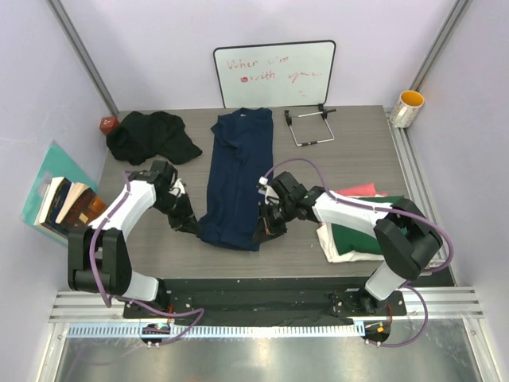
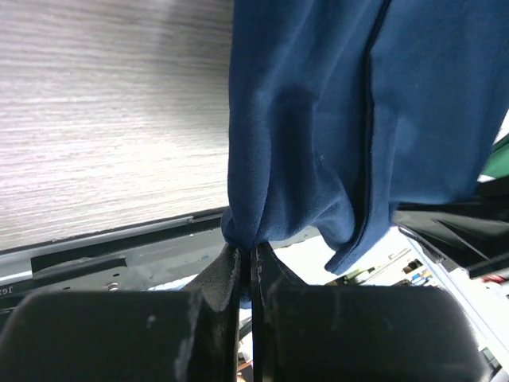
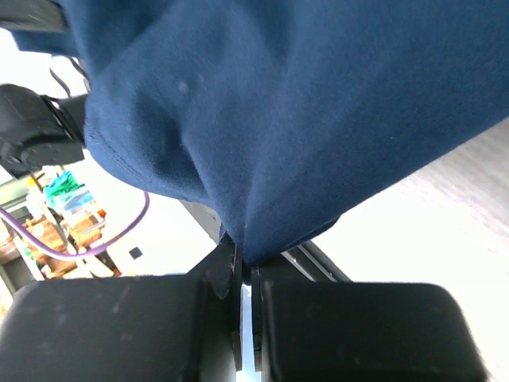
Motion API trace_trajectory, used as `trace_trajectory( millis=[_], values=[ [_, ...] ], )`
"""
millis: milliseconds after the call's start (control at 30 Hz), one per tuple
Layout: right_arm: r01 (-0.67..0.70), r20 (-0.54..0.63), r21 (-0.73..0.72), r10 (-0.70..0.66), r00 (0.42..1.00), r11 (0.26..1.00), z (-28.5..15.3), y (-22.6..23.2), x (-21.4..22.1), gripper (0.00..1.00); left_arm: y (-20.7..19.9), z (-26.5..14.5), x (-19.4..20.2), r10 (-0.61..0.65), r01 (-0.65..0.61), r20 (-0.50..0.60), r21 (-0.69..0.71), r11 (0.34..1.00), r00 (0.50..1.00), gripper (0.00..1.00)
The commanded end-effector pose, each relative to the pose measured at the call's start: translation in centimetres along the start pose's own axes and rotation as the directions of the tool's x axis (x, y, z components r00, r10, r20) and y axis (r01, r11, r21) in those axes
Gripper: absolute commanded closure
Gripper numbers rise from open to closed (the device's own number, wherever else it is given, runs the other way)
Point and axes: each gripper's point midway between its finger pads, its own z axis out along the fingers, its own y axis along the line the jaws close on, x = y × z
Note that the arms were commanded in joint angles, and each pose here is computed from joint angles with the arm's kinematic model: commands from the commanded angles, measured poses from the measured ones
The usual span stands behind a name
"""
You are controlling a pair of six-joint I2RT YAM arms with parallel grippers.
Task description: Fold and stack the t-shirts
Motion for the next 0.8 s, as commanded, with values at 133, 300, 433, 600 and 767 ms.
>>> trace_trajectory(
  millis=[133, 300, 433, 600, 767],
  values=[
    [0.016, 0.162, 0.031, -0.021, 0.987, 0.999, -2.6, 0.4, -7.9, 0.99, -2.7, -0.5, -5.5, 0.064, -0.068, 0.1, 0.035, 0.997, 0.993, 1.0],
    [-0.055, 0.268, 0.062, 0.036, 0.963, 0.997, -4.4, -2.7, -14.0, 0.99, -5.6, -0.7, -10.9, 0.08, -0.093, 0.182, 0.063, 0.994, 0.98, 0.99],
    [-0.036, 0.29, 0.085, 0.009, 0.957, 0.996, -4.7, -3.7, -17.9, 0.99, -7.8, 0.1, -14.9, 0.072, -0.094, 0.201, 0.101, 0.99, 0.977, 0.99],
    [-0.017, 0.307, 0.103, -0.016, 0.951, 0.995, -4.4, -3.7, -21.5, 0.99, -9.6, 1.5, -19.4, 0.082, -0.106, 0.216, 0.104, 0.989, 0.973, 0.99],
    [-0.051, 0.314, 0.112, 0.014, 0.949, 0.992, -3.1, -4.7, -23.3, 0.99, -11.4, 2.8, -21.5, 0.104, -0.13, 0.204, 0.12, 0.984, 0.973, 0.99]
  ],
)
